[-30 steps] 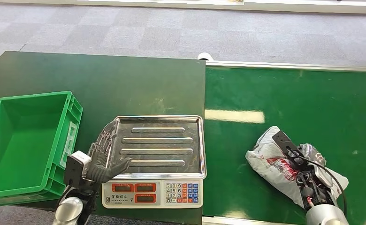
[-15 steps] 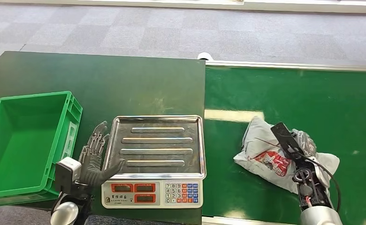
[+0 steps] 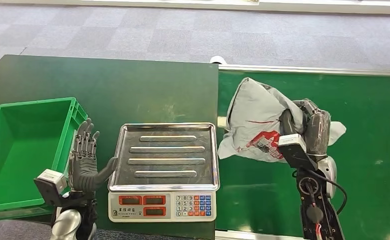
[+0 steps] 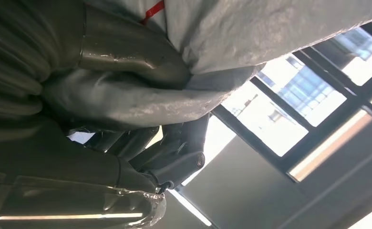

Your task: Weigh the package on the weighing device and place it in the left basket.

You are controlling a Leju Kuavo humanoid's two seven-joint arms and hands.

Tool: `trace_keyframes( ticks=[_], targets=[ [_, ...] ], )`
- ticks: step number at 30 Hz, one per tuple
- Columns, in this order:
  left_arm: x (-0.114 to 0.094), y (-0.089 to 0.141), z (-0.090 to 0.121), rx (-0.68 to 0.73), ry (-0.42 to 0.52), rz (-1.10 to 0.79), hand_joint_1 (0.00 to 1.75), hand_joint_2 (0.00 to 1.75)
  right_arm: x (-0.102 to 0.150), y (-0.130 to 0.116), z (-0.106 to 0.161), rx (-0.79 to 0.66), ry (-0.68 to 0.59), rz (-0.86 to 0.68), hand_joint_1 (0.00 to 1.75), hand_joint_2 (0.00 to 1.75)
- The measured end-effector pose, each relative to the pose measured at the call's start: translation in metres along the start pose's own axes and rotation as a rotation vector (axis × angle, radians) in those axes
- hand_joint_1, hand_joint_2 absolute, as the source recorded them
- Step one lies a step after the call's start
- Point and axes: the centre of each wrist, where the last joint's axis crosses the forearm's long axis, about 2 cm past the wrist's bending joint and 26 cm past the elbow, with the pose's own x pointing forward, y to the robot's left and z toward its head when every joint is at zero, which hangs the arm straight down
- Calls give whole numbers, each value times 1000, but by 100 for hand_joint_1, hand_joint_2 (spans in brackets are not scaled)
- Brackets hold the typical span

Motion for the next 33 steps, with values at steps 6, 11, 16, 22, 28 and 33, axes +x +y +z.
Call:
trace_keyframes(
  ticks=[6, 11, 16, 22, 28, 33],
  targets=[
    [3, 2, -9, 92, -95, -48, 0, 175, 34, 11, -38, -21, -184, -14, 175, 175],
    [9, 2, -15, 138, -128, -55, 0, 175, 53, 19, -53, -20, -292, 5, 175, 175],
    [24, 2, -27, 222, -195, -76, 0, 175, 81, 33, -78, 28, -405, -17, 175, 175],
    [37, 3, -36, 283, -253, -97, 0, 175, 100, 59, -86, 160, -488, -27, 175, 175],
    [42, 1, -41, 314, -274, -82, 0, 175, 103, 111, -70, 430, -520, -21, 175, 175],
    [44, -1, -45, 324, -284, -80, 0, 175, 96, 150, -49, 734, -489, 20, 175, 175]
  ],
)
